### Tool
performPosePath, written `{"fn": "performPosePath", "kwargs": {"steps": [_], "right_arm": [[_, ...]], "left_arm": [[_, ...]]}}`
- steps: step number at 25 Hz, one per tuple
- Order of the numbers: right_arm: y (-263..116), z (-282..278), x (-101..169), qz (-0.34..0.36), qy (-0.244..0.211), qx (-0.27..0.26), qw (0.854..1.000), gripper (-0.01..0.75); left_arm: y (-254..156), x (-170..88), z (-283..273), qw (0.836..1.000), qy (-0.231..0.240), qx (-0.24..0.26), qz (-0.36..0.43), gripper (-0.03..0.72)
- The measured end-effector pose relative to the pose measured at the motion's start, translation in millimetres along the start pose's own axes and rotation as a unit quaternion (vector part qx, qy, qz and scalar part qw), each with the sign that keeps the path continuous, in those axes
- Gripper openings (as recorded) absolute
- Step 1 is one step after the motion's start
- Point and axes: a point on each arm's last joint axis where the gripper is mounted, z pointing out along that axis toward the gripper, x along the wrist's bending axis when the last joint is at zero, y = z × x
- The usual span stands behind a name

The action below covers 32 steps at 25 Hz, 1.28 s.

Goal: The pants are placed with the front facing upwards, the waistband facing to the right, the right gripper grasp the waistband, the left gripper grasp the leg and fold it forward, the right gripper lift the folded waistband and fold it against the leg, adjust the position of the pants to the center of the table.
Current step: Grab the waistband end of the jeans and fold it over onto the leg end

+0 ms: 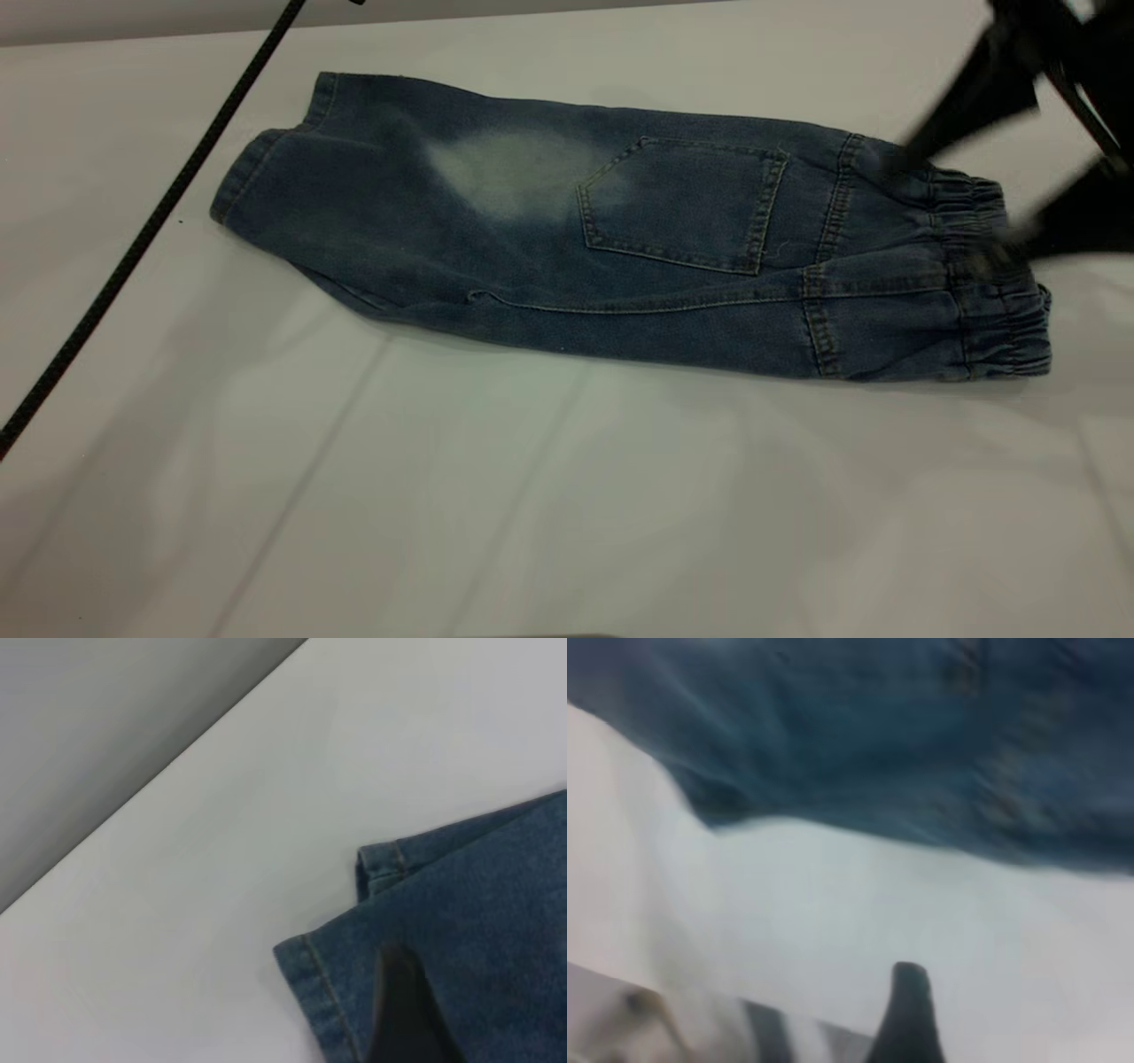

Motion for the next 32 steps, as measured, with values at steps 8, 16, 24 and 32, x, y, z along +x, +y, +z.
{"fn": "performPosePath", "kwargs": {"steps": [8, 16, 24, 32], "right_arm": [[-7, 11, -14, 0.021, -0.112, 0.020, 0.993, 0.596], [5, 20, -46, 0.085, -0.109, 0.022, 0.990, 0.577], [17, 16, -56, 0.119, -0.038, -0.005, 0.992, 0.577], [17, 27, -62, 0.135, -0.017, 0.010, 0.991, 0.594]], "left_arm": [[1, -1, 0, 1.000, -0.004, -0.002, -0.023, 0.389], [-1, -2, 0, 1.000, -0.009, 0.008, -0.026, 0.389], [-2, -3, 0, 0.999, -0.012, 0.014, -0.027, 0.389], [-2, -3, 0, 0.999, -0.013, 0.015, -0.027, 0.389]]}}
